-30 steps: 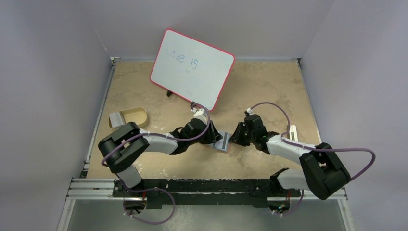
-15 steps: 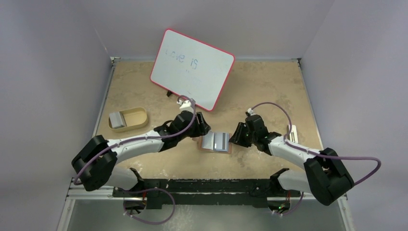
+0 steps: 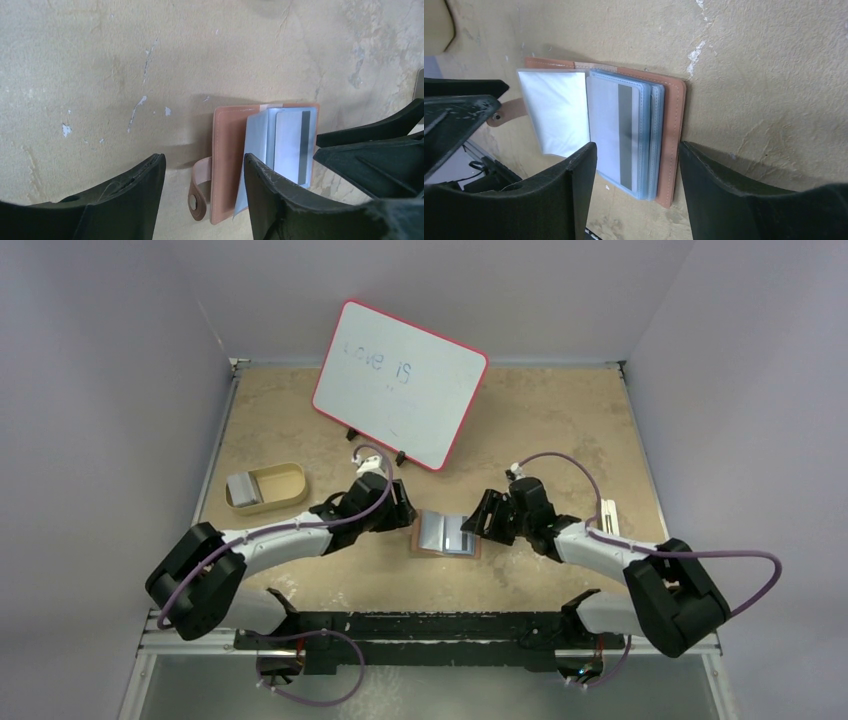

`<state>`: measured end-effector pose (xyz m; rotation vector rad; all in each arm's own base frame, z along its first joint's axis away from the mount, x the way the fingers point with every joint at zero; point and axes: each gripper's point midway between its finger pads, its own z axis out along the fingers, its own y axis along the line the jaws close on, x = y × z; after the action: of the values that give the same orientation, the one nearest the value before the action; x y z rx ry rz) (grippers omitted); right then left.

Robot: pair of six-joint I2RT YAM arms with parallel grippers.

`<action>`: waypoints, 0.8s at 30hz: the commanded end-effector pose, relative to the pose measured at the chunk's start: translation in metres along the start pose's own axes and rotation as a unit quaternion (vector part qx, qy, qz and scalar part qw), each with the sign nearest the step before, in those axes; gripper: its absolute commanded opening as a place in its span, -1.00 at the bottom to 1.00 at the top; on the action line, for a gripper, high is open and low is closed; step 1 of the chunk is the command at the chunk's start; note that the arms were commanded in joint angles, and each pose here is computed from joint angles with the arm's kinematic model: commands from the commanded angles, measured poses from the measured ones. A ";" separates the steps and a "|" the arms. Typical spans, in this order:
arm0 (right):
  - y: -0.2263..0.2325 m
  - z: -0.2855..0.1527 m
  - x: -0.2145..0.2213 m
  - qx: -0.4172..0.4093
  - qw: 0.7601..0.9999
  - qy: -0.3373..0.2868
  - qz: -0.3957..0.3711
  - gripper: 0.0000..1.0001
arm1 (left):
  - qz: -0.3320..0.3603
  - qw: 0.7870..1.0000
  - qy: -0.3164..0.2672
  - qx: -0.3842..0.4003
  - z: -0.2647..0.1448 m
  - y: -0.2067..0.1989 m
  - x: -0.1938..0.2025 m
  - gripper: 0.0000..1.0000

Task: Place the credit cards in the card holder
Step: Close the card holder at the center of the board.

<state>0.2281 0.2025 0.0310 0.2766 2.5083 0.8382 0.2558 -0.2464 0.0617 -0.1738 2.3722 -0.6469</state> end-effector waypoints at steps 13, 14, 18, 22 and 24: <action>0.053 -0.017 -0.016 -0.120 0.992 -0.029 -0.010 0.31 | 0.013 0.997 0.028 0.067 0.016 -0.009 0.024 -1.00; 0.057 -0.017 -0.016 -0.128 0.991 -0.025 -0.010 0.31 | 0.008 0.997 0.031 0.073 0.018 -0.011 0.026 -1.00; 0.066 -0.017 -0.015 -0.148 0.989 -0.013 -0.010 0.30 | -0.018 0.994 0.041 0.104 0.022 -0.021 0.032 -1.00; 0.081 -0.024 -0.014 -0.184 0.983 -0.006 -0.002 0.27 | -0.052 0.988 0.037 0.144 0.022 -0.036 0.032 -1.00; 0.092 -0.030 -0.015 -0.209 0.978 -0.004 0.001 0.23 | -0.059 0.986 0.038 0.153 0.023 -0.040 0.031 -1.00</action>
<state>0.2298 0.2272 0.0672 0.2249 2.3802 1.0896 0.2438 -0.2674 0.0222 -0.1457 2.3994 -0.8371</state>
